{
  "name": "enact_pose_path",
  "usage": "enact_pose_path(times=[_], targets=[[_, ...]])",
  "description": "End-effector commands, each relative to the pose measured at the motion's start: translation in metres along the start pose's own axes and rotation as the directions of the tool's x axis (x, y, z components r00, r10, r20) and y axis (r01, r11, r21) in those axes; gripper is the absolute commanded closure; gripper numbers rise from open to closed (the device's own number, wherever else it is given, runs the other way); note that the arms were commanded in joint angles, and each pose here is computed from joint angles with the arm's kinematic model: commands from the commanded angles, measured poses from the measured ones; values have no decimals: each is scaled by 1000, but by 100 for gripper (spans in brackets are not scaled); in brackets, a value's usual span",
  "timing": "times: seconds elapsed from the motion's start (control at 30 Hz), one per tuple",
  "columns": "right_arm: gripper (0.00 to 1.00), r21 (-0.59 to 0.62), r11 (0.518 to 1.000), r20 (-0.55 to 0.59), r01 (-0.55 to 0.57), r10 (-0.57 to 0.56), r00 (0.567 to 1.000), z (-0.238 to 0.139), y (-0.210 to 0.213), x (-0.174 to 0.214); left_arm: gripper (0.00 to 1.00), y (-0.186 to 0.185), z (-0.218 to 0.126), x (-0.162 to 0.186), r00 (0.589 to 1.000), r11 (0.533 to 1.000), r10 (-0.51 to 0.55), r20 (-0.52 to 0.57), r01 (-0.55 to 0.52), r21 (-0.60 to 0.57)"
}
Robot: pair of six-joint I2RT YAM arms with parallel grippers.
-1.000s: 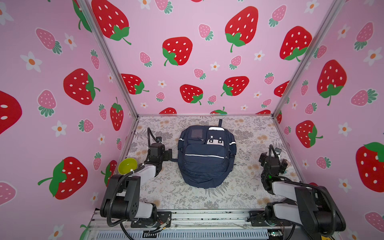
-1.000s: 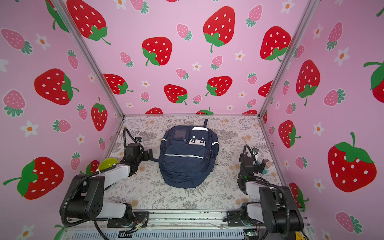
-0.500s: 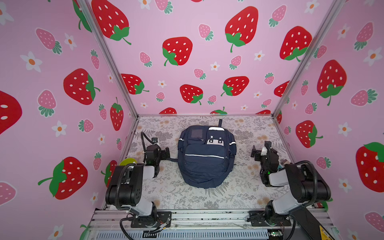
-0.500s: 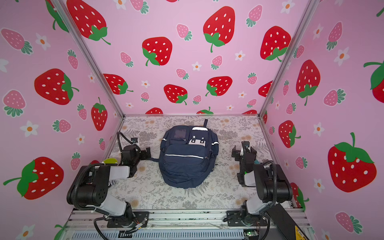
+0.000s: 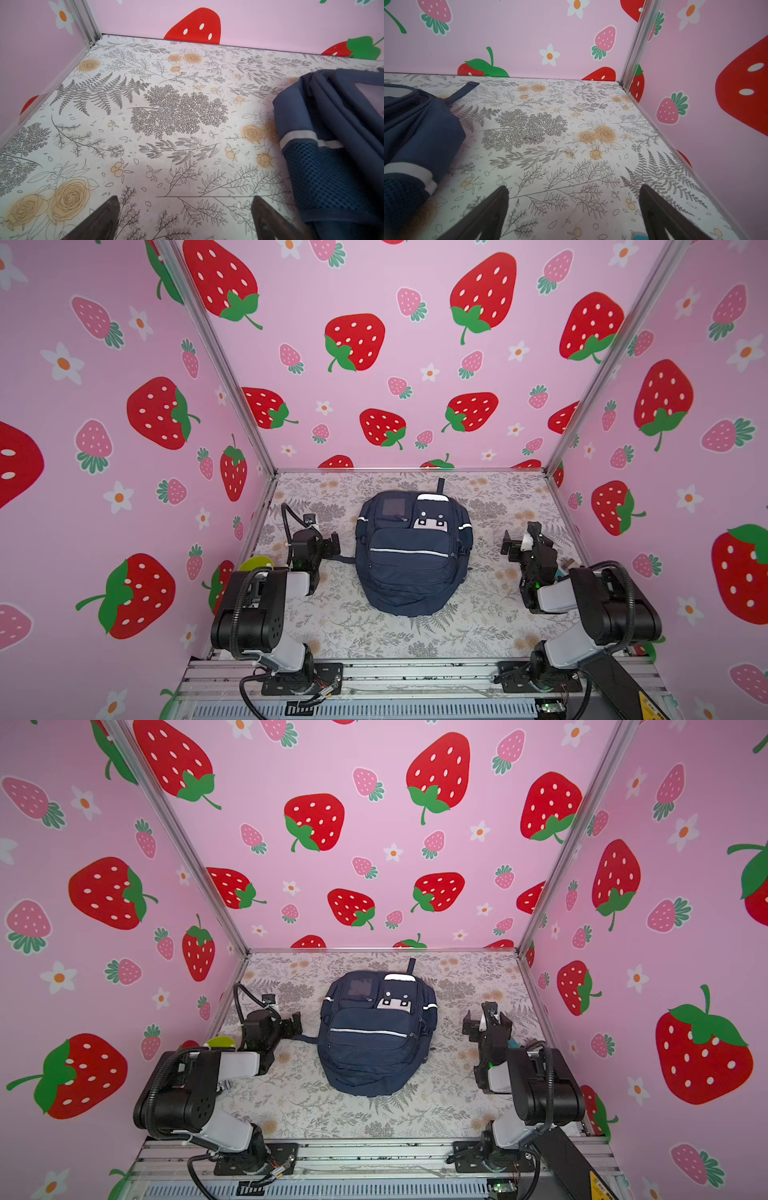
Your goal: Pack the student bag
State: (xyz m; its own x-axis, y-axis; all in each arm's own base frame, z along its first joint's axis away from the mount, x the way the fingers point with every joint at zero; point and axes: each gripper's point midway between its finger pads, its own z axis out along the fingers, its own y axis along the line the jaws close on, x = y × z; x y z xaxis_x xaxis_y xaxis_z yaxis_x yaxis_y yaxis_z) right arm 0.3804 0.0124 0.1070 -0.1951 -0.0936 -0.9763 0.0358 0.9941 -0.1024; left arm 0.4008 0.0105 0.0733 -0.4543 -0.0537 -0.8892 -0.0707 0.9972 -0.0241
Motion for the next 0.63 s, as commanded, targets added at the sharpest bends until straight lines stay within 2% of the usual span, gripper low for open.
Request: enact_pose_path(times=[0.0, 0.43, 0.6], targets=[[0, -1, 1000, 45, 22, -21, 999, 0, 2, -14, 1, 0, -2, -12, 999, 1000, 17, 42, -17, -8], [0, -1, 1000, 43, 23, -23, 999, 1, 2, -13, 1, 0, 2, -10, 1000, 1000, 7, 16, -7, 11], [0, -1, 1000, 43, 22, -22, 999, 0, 2, -13, 1, -3, -6, -12, 998, 1000, 29, 55, -29, -1]])
